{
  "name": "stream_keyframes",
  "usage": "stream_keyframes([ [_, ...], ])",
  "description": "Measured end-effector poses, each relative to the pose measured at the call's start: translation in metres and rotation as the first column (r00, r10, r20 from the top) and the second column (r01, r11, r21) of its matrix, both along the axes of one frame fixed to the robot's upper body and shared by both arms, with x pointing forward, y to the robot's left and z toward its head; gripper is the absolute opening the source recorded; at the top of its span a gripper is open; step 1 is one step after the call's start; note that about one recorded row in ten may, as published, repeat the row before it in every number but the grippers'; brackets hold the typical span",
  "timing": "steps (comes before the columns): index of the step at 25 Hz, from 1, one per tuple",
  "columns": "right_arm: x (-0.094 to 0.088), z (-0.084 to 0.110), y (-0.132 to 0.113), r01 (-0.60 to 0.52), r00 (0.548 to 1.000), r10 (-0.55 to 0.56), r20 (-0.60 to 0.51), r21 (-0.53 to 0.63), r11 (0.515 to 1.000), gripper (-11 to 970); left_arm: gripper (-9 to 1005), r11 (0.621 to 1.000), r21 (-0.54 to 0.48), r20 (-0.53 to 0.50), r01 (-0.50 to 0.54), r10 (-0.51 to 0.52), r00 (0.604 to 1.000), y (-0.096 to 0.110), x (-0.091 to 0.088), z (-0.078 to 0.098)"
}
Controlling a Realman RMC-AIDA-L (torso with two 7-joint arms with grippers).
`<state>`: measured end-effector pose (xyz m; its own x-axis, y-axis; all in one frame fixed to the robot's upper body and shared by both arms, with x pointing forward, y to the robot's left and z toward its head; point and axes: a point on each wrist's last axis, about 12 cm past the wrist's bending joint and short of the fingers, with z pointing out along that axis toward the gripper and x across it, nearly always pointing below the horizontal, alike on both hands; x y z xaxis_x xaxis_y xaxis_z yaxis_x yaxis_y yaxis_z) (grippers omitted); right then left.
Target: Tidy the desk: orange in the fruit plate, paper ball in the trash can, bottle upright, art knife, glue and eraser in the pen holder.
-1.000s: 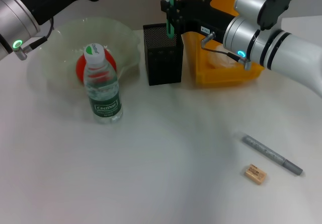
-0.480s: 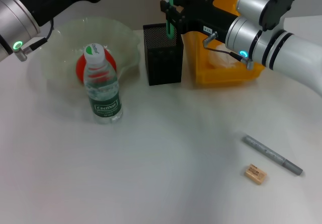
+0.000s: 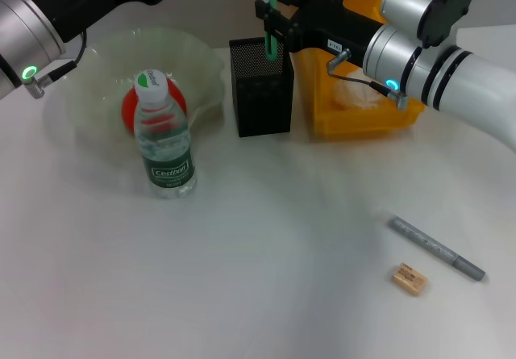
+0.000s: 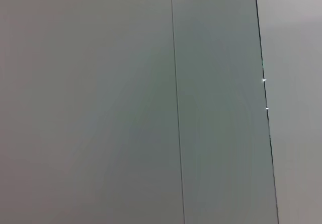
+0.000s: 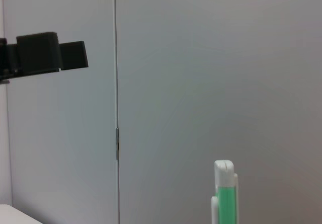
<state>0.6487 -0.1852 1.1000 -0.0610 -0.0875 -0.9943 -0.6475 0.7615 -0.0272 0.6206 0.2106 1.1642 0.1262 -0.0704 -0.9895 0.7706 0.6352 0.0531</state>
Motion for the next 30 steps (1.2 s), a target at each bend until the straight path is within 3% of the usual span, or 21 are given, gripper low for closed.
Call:
stream_keyframes([
  [16, -0.0007, -0.0052, 0.0012, 0.015, 0.999, -0.015, -0.029, -0.005, 1.0, 465, 708, 1.0, 0.009, 0.01, -0.005, 0.005, 1.0, 0.0015, -0.0002, -0.0004],
  [22, -0.0018, -0.0059, 0.0004, 0.018, 0.999, -0.018, -0.03, 0.002, 1.0, 573, 708, 1.0, 0.01, 0.01, -0.007, 0.007, 1.0, 0.0019, -0.0002, -0.0006],
  [30, -0.0045, -0.0066, 0.0013, 0.0, 1.0, 0.0, -0.025, 0.006, 1.0, 574, 708, 1.0, 0.015, 0.017, -0.006, 0.006, 1.0, 0.0012, 0.0001, -0.0002],
])
